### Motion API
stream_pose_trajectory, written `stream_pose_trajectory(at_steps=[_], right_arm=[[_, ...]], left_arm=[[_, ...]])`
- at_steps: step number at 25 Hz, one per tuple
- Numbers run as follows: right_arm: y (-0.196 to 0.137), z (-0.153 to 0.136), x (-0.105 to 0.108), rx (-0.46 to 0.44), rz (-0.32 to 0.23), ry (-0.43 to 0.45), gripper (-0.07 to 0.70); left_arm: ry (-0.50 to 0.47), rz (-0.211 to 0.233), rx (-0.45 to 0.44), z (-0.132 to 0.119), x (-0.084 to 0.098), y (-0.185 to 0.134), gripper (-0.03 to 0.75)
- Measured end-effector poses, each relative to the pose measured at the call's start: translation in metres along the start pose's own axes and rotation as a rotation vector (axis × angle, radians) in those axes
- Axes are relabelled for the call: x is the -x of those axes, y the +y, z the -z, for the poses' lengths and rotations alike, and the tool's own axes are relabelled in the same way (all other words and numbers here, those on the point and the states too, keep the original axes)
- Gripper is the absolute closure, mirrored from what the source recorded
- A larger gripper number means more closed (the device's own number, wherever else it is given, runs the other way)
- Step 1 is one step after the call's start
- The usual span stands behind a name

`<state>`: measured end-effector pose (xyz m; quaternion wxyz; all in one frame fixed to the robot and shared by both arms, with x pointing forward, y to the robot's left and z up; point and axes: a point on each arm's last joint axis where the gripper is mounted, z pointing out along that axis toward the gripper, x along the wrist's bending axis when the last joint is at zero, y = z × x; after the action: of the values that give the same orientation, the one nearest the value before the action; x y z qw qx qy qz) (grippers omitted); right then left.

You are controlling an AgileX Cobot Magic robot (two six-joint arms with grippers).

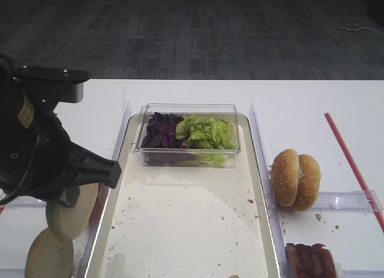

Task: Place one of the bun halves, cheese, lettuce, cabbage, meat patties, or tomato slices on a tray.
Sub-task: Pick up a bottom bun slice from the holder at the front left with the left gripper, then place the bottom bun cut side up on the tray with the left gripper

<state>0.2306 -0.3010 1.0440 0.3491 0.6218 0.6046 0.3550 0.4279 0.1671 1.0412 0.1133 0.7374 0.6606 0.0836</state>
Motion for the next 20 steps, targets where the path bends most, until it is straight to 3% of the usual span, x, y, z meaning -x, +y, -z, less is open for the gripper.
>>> stream_pose_trajectory(at_steps=[5,11,13,20], right_arm=[[0.000,0.000,0.000,0.000,0.000,0.000,0.052],[0.000,0.000,0.000,0.000,-0.001,0.000,0.052],[0.000,0.000,0.000,0.000,-0.001,0.000,0.052],[0.000,0.000,0.000,0.000,-0.001,0.000,0.052]], left_arm=[[0.027,0.068,0.005,-0.002,-0.018,0.009,0.595],[-0.004,0.061,0.031,-0.003,-0.020,0.014,0.596],[-0.067,0.044,0.041,-0.003,-0.014,0.015,0.596],[-0.443,0.005,0.077,0.005,0.019,0.018,0.596]])
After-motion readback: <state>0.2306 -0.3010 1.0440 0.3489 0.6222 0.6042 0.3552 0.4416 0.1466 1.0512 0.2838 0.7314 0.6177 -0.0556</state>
